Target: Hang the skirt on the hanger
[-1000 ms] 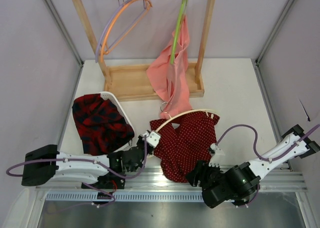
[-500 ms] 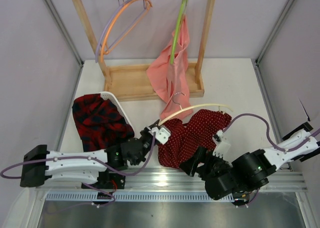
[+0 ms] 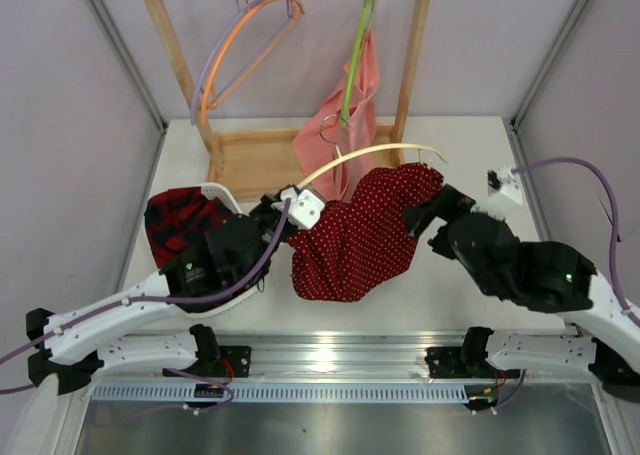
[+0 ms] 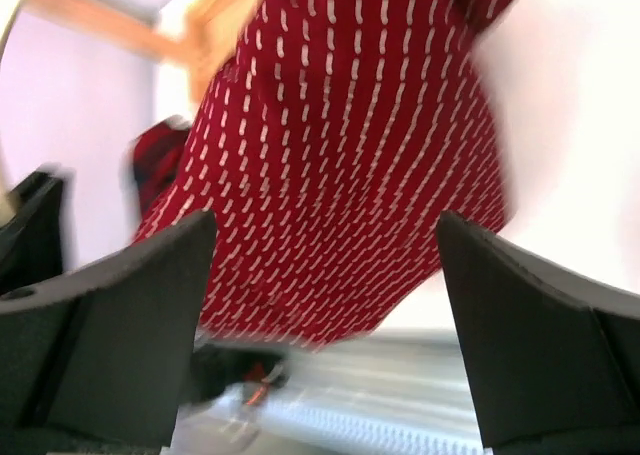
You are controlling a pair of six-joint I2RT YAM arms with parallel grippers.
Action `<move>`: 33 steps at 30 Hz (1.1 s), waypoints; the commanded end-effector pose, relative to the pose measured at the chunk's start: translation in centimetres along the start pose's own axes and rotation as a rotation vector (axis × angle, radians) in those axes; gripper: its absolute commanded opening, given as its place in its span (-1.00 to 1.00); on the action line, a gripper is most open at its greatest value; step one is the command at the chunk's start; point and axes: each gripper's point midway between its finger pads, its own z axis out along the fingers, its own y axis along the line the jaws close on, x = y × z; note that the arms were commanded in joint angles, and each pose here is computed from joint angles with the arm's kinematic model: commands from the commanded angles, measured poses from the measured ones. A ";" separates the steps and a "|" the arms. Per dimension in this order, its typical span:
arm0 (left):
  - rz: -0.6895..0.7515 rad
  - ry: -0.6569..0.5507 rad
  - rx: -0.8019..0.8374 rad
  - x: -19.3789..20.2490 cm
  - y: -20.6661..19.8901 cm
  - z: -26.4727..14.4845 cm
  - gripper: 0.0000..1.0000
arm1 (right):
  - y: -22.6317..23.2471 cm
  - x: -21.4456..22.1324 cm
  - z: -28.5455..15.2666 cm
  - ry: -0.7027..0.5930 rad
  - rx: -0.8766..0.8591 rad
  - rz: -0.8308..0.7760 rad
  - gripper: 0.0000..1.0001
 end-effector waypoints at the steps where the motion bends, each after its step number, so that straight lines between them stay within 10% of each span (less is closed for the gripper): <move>1: -0.015 0.070 0.017 -0.2 1.6 0.2 -1.00 | 3.3 -2.1 3.2 -0.002 -0.105 -0.271 0.94; 9: 0.000 0.058 0.044 -1.4 3.9 -0.1 -1.00 | 7.0 -6.9 7.4 -0.020 -0.147 -0.551 0.93; 14: -0.040 0.017 0.001 -4.0 6.7 -0.5 -1.00 | 7.5 -9.5 8.8 -0.037 -0.259 -0.459 0.57; 25: -0.108 0.033 -0.143 -5.5 9.7 0.6 -1.00 | 16.3 -1.5 3.3 0.052 -0.693 -0.638 0.58; 33: -0.202 0.098 -0.201 -5.0 10.1 2.3 -1.00 | 18.7 4.9 2.7 0.005 -0.614 -0.741 0.47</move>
